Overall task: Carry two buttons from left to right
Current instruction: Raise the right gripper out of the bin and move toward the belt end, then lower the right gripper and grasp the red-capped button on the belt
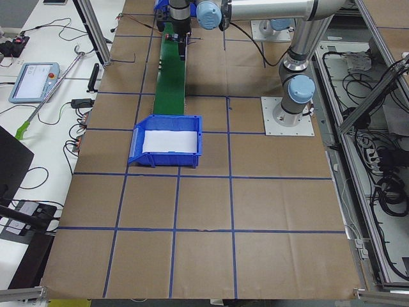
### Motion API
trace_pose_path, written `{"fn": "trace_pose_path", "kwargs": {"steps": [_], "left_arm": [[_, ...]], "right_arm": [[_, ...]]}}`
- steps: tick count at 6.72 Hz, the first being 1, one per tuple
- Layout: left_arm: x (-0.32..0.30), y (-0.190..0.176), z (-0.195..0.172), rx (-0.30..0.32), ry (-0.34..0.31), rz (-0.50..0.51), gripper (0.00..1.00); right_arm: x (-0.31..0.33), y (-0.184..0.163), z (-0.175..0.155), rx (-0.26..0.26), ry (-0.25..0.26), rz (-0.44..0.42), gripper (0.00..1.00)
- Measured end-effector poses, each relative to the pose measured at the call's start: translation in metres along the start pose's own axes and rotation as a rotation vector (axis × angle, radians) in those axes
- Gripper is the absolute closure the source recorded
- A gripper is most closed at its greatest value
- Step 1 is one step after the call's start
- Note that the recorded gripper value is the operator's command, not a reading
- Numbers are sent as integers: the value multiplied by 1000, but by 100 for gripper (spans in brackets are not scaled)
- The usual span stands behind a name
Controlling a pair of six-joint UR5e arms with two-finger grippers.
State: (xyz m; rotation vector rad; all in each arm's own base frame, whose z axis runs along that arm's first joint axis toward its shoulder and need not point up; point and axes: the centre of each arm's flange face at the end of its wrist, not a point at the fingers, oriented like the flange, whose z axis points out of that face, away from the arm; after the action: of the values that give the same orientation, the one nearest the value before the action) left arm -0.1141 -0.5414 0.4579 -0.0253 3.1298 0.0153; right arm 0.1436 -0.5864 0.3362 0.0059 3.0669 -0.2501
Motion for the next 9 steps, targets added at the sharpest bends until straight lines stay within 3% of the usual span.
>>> {"fn": "trace_pose_path", "kwargs": {"steps": [9], "left_arm": [[0, 0, 0, 0, 0, 0, 0]], "right_arm": [[3, -11, 64, -69, 1, 6, 1]]}}
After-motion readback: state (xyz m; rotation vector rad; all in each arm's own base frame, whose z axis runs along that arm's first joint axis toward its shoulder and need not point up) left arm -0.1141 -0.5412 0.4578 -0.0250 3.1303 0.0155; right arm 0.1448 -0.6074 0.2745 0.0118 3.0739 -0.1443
